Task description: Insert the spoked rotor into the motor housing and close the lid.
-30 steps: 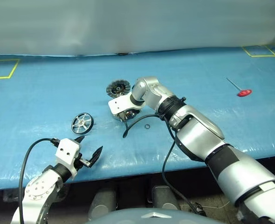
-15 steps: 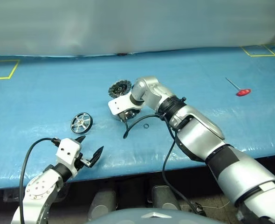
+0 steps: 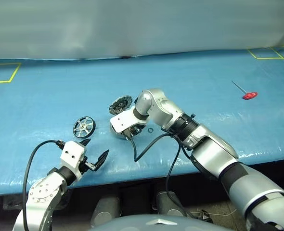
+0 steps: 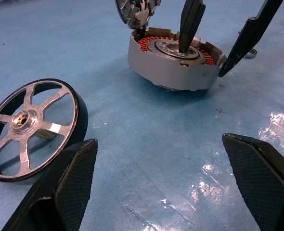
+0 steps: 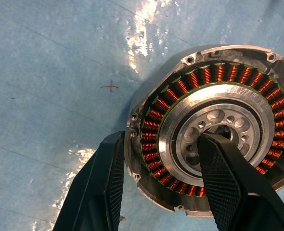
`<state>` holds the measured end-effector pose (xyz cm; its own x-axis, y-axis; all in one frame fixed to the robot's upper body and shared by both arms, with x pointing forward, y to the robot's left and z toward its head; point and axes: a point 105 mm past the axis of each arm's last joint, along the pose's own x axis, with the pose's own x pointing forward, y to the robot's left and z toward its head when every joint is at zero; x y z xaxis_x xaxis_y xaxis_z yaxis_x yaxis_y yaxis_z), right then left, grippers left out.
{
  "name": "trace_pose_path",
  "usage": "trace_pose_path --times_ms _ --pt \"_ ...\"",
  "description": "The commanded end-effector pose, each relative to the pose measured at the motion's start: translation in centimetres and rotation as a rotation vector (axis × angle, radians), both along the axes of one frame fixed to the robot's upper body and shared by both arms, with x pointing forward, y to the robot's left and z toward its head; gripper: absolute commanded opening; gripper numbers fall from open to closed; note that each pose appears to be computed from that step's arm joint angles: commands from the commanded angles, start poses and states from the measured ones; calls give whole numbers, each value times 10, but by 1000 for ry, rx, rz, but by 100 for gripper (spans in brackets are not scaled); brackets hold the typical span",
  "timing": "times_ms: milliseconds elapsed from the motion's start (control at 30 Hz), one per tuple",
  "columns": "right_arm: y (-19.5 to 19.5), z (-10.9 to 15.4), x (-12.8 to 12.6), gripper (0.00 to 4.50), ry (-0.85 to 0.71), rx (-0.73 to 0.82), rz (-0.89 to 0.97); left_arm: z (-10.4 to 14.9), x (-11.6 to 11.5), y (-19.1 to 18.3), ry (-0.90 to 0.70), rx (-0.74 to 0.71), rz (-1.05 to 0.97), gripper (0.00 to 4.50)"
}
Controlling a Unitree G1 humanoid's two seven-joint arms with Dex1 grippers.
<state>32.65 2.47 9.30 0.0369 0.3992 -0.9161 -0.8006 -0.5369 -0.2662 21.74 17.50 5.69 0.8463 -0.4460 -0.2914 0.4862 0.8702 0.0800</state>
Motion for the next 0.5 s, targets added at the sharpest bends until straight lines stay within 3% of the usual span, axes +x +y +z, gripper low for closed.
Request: trace_pose_path --times_ms 33,300,500 --pt "-6 -11 -14 196 67 -42 16 5 1 0 -23 -2 -3 450" --pt "-7 -15 -27 196 110 -36 32 5 3 -1 -18 -6 -10 450" --pt "-7 -18 -23 196 85 -54 33 5 3 -2 -19 -7 -12 450"
